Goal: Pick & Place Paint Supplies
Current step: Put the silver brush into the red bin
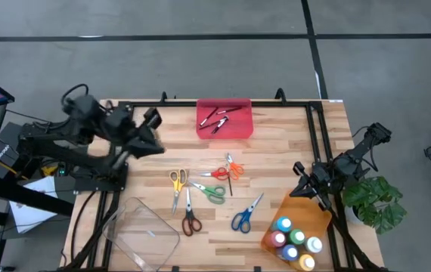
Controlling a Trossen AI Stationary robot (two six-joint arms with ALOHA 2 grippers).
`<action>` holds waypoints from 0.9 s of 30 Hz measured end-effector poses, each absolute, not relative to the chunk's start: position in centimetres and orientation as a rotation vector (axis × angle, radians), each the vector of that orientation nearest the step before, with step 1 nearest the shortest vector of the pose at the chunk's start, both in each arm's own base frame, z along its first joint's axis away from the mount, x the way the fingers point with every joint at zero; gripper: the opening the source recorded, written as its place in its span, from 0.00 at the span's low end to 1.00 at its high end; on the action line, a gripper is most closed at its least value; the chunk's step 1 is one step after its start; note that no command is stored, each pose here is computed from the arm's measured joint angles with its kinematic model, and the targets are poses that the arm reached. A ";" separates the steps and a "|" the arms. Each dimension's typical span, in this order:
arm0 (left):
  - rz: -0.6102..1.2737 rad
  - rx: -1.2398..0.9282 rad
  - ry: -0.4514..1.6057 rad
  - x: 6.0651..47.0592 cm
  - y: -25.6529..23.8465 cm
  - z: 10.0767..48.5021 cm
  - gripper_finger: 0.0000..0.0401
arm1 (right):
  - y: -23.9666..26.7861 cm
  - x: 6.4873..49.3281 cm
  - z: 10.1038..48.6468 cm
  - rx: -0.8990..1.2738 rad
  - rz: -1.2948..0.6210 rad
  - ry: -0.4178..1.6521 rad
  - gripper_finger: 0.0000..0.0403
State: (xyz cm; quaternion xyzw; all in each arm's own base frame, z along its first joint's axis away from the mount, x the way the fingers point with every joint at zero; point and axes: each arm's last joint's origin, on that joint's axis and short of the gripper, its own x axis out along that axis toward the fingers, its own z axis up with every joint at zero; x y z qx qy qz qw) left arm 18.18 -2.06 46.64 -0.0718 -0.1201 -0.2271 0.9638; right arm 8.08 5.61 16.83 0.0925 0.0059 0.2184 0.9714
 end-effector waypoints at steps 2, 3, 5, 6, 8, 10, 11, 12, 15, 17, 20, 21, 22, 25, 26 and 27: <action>-0.353 -0.146 -0.175 18.5 -1.8 45.9 0.00 | 5.6 8.1 16.8 0.187 0.441 0.012 0.02; -0.292 -0.144 -0.137 18.7 -1.7 45.4 0.00 | 5.6 8.1 16.8 0.186 0.441 0.012 0.02; -0.170 -0.136 -0.056 19.2 -1.4 44.5 0.00 | 5.6 8.1 16.8 0.187 0.441 0.012 0.02; -0.116 -0.133 -0.015 19.3 -1.2 44.0 0.00 | 5.6 8.1 16.8 0.187 0.441 0.012 0.02; -0.007 -0.109 0.038 19.8 -0.9 43.4 0.00 | 5.6 8.1 16.8 0.187 0.441 0.012 0.02; 0.100 -0.077 0.105 20.1 -0.7 42.6 0.00 | 5.6 8.1 16.8 0.187 0.441 0.012 0.02; 0.154 -0.063 0.127 20.4 -0.5 42.3 0.00 | 5.6 8.1 16.8 0.187 0.441 0.012 0.02; 0.207 -0.045 0.152 20.7 -0.4 41.9 0.00 | 5.6 8.1 16.8 0.187 0.441 0.012 0.02; 0.385 0.006 0.232 21.3 0.1 40.9 0.00 | 5.6 8.1 16.8 0.187 0.441 0.012 0.02; 0.509 0.042 0.297 21.7 0.5 40.0 0.00 | 5.6 8.1 16.8 0.187 0.441 0.012 0.02; 0.652 0.097 0.387 22.7 1.1 38.7 0.00 | 5.6 8.1 16.8 0.187 0.441 0.012 0.02; 0.690 0.116 0.421 23.0 1.3 38.2 0.00 | 5.6 8.1 16.8 0.187 0.441 0.012 0.02; 0.723 0.129 0.444 23.3 1.6 37.8 0.00 | 5.6 8.1 16.8 0.187 0.441 0.012 0.02; 0.812 0.176 0.525 24.5 2.6 36.4 0.00 | 5.6 8.1 16.8 0.187 0.441 0.012 0.02; 0.832 0.201 0.555 24.9 2.8 35.9 0.00 | 5.6 8.1 16.8 0.187 0.441 0.012 0.02; 0.852 0.226 0.579 25.4 3.1 35.5 0.00 | 5.6 8.1 16.8 0.187 0.441 0.012 0.02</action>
